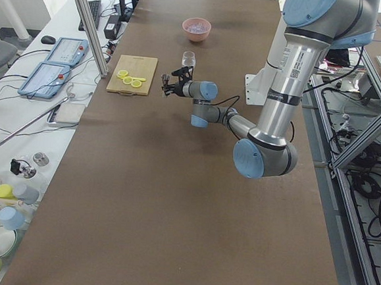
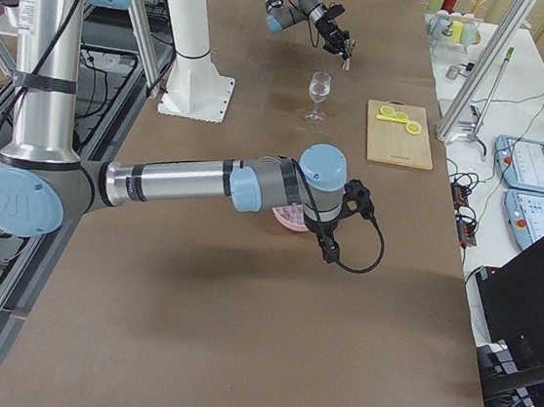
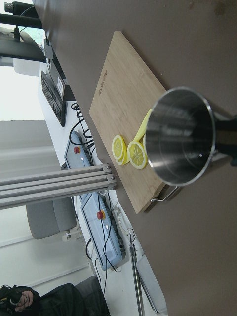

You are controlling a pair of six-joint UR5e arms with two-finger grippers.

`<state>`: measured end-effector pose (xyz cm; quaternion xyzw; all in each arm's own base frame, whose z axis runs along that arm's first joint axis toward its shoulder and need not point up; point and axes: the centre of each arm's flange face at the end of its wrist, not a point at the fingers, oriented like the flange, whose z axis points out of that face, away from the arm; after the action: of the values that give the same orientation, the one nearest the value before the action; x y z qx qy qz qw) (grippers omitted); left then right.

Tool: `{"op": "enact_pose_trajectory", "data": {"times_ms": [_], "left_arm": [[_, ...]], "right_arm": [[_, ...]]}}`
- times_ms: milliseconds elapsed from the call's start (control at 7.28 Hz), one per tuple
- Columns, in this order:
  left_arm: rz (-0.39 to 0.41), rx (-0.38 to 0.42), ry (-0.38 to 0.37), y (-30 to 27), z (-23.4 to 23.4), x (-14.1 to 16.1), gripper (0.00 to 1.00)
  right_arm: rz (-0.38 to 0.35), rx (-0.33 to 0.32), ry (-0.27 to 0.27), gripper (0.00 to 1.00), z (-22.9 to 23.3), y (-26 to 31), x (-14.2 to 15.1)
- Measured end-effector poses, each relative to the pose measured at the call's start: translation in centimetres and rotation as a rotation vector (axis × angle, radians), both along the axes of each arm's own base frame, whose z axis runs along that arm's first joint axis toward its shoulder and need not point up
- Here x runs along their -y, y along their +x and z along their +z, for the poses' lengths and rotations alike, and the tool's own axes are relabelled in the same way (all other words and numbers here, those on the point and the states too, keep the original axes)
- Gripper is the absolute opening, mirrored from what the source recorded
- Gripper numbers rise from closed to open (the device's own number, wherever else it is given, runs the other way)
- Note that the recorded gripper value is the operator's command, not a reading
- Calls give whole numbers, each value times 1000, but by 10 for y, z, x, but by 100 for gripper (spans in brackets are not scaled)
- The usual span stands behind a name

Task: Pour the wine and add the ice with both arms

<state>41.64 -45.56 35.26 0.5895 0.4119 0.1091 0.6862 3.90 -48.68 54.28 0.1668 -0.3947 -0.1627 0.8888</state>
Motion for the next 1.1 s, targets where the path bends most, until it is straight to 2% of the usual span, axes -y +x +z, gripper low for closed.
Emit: {"op": "enact_pose_trajectory", "data": {"times_ms": [412, 825, 1100], "left_arm": [[21, 10, 27, 6, -21, -5, 0], [53, -4, 49, 9, -52, -11, 0], [59, 64, 140, 14, -76, -18, 0]], "right_arm": [[83, 19, -75, 100, 1, 8, -7], [125, 22, -100, 100, 14, 24, -22], [147, 24, -113, 100, 18, 33, -34]]}}
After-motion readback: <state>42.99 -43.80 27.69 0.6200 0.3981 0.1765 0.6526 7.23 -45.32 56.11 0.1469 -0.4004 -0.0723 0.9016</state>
